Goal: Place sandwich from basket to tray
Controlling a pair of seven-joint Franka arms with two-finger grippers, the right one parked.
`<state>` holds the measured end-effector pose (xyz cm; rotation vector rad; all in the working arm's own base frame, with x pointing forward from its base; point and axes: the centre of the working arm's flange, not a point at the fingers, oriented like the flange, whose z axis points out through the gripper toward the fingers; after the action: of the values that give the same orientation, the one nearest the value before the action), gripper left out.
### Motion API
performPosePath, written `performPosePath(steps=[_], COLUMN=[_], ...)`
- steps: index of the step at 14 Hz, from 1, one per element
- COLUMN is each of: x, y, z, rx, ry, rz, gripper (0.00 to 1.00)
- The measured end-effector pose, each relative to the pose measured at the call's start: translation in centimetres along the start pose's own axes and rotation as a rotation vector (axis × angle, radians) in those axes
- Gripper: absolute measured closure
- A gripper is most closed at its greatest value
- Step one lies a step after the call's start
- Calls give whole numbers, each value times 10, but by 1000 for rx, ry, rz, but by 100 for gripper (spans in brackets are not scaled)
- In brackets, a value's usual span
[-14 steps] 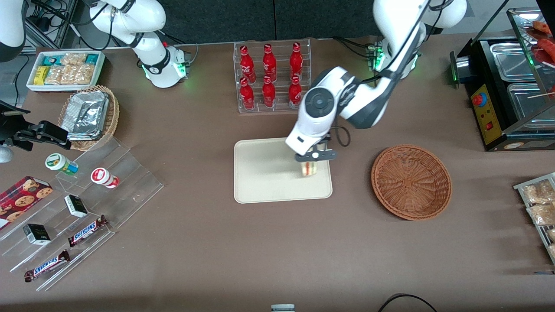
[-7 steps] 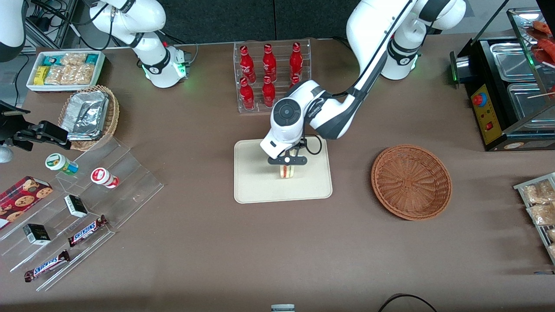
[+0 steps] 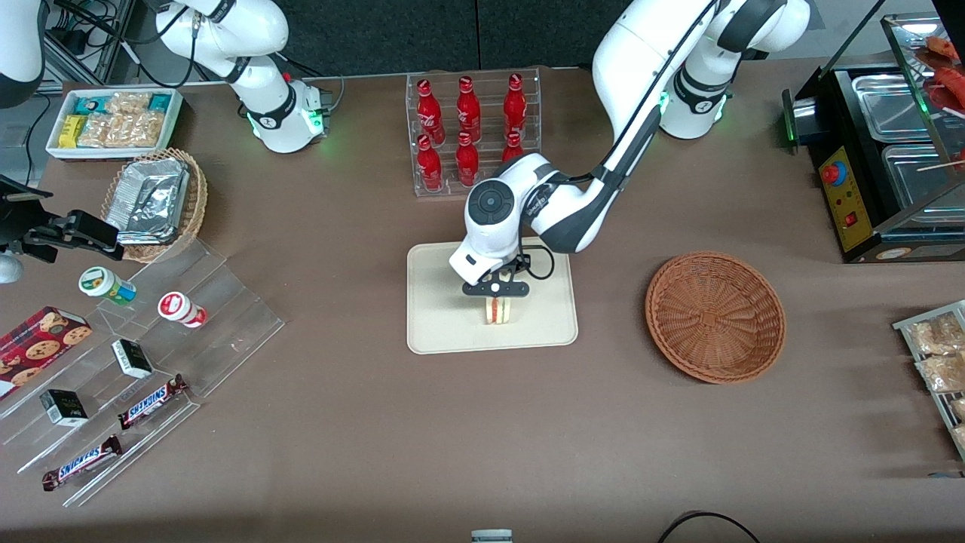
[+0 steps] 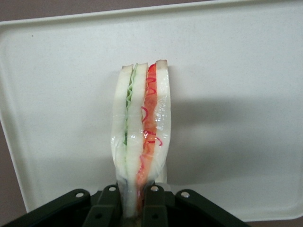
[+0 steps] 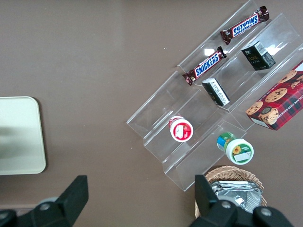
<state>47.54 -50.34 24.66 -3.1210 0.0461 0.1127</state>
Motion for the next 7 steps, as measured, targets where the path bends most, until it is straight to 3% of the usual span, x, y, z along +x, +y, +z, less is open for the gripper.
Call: performPosePath(steps=[4, 7], x=[1, 1], y=[0, 1], z=[9, 14], rx=[4, 1], ry=[-2, -2], rz=[0, 0], gripper=[85, 59])
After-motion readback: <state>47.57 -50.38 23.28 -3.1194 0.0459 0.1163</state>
